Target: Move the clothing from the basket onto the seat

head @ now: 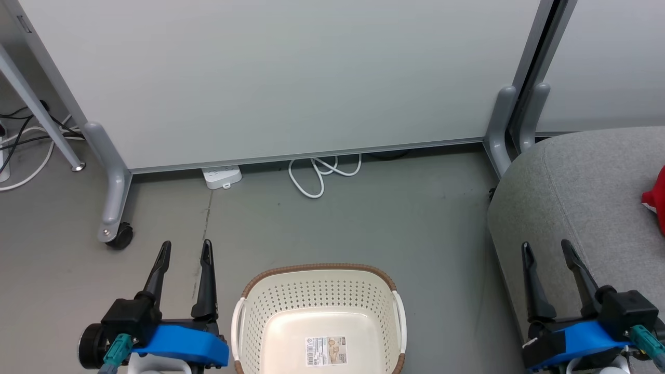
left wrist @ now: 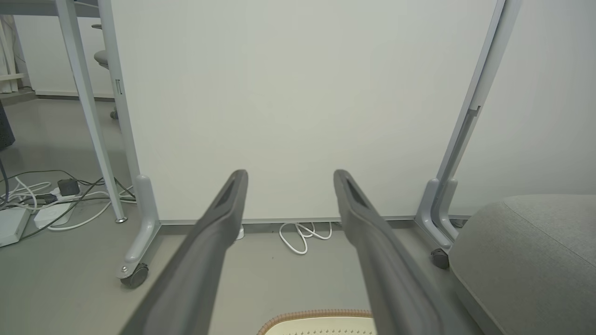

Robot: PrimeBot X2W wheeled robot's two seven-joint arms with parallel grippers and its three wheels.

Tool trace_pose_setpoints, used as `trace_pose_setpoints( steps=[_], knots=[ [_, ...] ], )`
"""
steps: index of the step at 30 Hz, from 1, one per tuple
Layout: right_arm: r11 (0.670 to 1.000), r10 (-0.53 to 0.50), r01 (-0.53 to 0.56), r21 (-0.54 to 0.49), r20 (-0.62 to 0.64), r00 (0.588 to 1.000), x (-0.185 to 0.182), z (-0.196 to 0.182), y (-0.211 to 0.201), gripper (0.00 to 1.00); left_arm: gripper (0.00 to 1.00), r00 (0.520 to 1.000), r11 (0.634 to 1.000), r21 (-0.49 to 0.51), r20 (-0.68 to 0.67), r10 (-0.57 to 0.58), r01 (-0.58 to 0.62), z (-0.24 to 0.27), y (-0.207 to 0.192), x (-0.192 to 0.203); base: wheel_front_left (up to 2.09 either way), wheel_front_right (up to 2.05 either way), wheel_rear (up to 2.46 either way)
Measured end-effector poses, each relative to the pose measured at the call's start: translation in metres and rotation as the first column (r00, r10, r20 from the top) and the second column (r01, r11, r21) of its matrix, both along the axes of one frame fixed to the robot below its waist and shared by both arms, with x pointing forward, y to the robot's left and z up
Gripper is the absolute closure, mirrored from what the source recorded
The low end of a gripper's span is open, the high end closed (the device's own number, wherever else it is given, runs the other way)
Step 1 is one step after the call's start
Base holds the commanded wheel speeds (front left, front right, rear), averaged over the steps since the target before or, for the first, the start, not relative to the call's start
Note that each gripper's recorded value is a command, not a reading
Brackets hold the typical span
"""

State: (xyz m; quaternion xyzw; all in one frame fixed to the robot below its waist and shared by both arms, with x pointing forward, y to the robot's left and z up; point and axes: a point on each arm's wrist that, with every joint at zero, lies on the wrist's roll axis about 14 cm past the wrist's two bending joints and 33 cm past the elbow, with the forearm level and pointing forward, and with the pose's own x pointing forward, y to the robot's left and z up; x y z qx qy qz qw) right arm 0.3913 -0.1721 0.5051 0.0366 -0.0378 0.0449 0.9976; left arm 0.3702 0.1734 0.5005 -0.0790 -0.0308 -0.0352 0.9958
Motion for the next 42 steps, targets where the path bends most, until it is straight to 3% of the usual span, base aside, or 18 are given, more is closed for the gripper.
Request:
trace_pose_setpoints(
  steps=[18, 19, 26, 33, 42],
  knots=[
    [1.000, 0.001, -0.001, 0.011, -0.025, 1.000, -0.008, -0.008, 0.002, 0.00, 0.00, 1.000, 1.000, 0.011, -0.028, 0.002, -0.001, -0.009, 0.001, -0.007, 0.00, 0.00, 0.00],
    [1.000, 0.002, -0.001, 0.012, -0.025, 1.000, -0.008, -0.008, 0.002, 1.00, 1.00, 1.000, 1.000, 0.010, -0.029, 0.002, -0.002, -0.009, 0.001, -0.008, 0.00, 0.00, 0.00],
    [0.999, -0.005, 0.009, 0.031, -0.104, 0.995, -0.015, -0.031, 0.001, 1.00, 1.00, 0.992, 1.000, -0.012, -0.128, 0.008, -0.010, -0.039, 0.002, -0.022, 0.00, 0.00, 0.00],
    [0.985, -0.031, 0.054, 0.163, -0.137, 0.990, -0.015, -0.034, -0.006, 1.00, 1.00, 0.988, 0.989, -0.141, -0.154, 0.029, -0.051, -0.042, 0.007, -0.022, 0.00, 0.00, 0.00],
    [0.943, -0.045, 0.095, 0.318, -0.161, 0.986, -0.015, -0.034, -0.011, 1.00, 1.00, 0.983, 0.952, -0.288, -0.176, 0.051, -0.101, -0.041, 0.014, -0.019, 0.00, 0.00, 0.00]
  ],
)
